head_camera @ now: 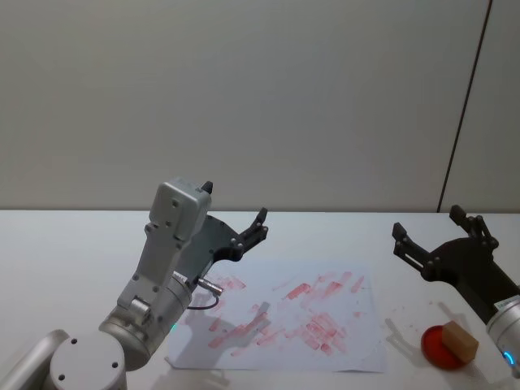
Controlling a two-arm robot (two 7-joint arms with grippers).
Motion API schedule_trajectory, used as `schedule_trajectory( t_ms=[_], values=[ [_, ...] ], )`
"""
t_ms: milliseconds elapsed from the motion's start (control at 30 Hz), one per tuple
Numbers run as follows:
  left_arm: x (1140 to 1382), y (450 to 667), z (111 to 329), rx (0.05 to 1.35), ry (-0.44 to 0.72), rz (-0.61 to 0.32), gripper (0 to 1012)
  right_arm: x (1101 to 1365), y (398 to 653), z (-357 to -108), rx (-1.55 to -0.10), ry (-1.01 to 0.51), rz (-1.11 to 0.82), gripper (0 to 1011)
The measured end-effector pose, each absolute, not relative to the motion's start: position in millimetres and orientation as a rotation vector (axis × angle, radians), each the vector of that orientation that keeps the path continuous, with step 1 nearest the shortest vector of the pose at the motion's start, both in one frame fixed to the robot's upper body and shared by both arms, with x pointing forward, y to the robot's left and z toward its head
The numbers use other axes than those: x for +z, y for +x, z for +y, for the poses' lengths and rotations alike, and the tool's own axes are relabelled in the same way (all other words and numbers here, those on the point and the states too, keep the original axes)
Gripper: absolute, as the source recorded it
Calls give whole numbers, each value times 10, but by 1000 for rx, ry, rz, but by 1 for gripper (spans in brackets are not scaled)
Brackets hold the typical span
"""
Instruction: Use the one hand to pick up the stamp and affix it onto the A4 paper.
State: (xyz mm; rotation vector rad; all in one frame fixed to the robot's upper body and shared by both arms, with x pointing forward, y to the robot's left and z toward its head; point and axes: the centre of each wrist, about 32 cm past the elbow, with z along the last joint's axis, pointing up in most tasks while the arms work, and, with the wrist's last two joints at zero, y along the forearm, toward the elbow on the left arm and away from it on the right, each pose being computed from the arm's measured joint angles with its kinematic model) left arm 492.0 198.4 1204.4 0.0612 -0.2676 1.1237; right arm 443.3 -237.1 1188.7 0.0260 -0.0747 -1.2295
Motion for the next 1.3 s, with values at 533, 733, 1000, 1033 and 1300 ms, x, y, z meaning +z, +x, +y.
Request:
schedule_trajectory(
  t_ms=[533, 733, 1000, 1033, 1300],
  values=[
    [12044, 4920, 1984, 1124, 61, -268, 1002, 11883, 4380, -2490, -1227, -16, -58, 1001],
    [12044, 4920, 1984, 1124, 61, -268, 1002, 11852, 4245, -2635, -1229, -84, -22, 1001],
    [12044, 4920, 1984, 1124, 61, -268, 1003, 11801, 4087, -2791, -1230, -174, 27, 1001],
    [12044, 4920, 1984, 1124, 61, -268, 1002, 11794, 4071, -2810, -1230, -185, 30, 1001],
    [12044, 4920, 1984, 1124, 61, -268, 1003, 11752, 3989, -2939, -1231, -270, 57, 1001]
  ],
)
